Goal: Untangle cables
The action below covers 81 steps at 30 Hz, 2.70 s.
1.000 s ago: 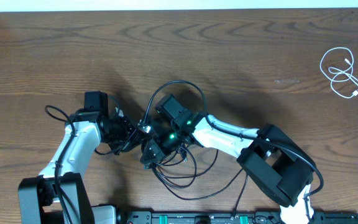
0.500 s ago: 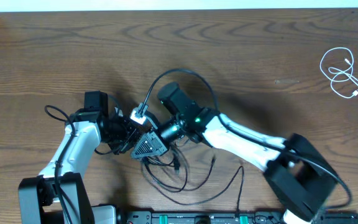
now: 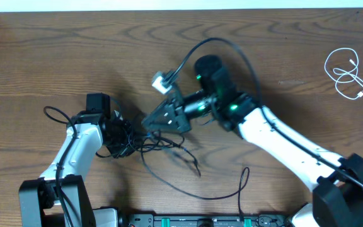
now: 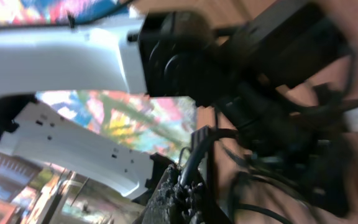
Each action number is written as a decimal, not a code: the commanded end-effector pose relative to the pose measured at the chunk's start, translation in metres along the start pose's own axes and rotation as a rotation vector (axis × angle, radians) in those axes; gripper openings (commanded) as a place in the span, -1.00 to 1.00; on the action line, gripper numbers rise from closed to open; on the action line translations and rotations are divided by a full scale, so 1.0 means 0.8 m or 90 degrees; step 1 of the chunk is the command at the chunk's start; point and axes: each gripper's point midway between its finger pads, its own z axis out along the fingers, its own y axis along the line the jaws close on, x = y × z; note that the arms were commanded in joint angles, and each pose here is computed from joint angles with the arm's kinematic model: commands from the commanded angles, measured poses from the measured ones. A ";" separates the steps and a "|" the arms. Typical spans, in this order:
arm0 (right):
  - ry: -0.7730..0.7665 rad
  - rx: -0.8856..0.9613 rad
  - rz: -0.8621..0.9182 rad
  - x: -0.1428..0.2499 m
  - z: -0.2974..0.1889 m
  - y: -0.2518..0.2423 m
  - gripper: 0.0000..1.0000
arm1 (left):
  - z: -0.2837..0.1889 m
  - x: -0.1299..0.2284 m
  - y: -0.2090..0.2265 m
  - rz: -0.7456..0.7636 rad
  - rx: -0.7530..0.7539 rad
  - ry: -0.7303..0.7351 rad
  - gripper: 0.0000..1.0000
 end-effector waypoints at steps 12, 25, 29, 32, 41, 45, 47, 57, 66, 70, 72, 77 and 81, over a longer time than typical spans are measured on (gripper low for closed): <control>-0.055 0.111 0.211 0.003 -0.106 -0.062 -0.97 | 0.008 0.004 0.029 -0.008 -0.060 -0.009 -0.85; -0.048 0.174 0.291 0.029 -0.124 -0.086 -0.98 | -0.025 0.057 -0.089 0.039 0.295 0.179 -0.24; -0.046 0.166 0.290 0.029 -0.123 -0.083 -0.98 | -0.047 0.075 -0.113 0.039 0.381 0.243 -0.01; -0.045 0.147 0.286 0.027 -0.122 -0.077 -0.98 | -0.055 0.082 -0.119 0.038 0.408 0.268 0.01; -0.040 0.087 0.250 0.017 -0.115 -0.057 -0.98 | -0.037 0.077 -0.109 -0.111 0.318 0.277 0.05; -0.030 0.077 0.248 0.020 -0.108 -0.051 -0.98 | -0.036 0.071 -0.111 -0.144 0.313 0.273 0.05; -0.023 0.066 0.247 0.021 -0.103 -0.047 -0.98 | -0.035 0.065 -0.115 -0.129 0.321 0.257 0.05; -0.012 0.045 0.245 0.024 -0.096 -0.038 -0.98 | -0.027 0.033 -0.118 -0.142 0.309 0.180 0.14; -0.008 0.031 0.245 0.024 -0.096 -0.033 -0.98 | -0.035 0.015 -0.138 -0.200 0.344 0.171 0.21; -0.008 0.031 0.245 0.024 -0.096 -0.033 -0.98 | -0.036 0.014 -0.139 -0.198 0.347 0.169 0.22; -0.008 0.031 0.245 0.024 -0.096 -0.033 -0.98 | -0.036 0.014 -0.139 -0.198 0.347 0.169 0.21; -0.008 0.030 0.243 0.023 -0.096 -0.033 -0.98 | -0.034 0.017 -0.141 -0.193 0.345 0.173 0.11; -0.008 0.030 0.243 0.023 -0.096 -0.033 -0.98 | -0.028 0.025 -0.153 -0.166 0.341 0.167 0.12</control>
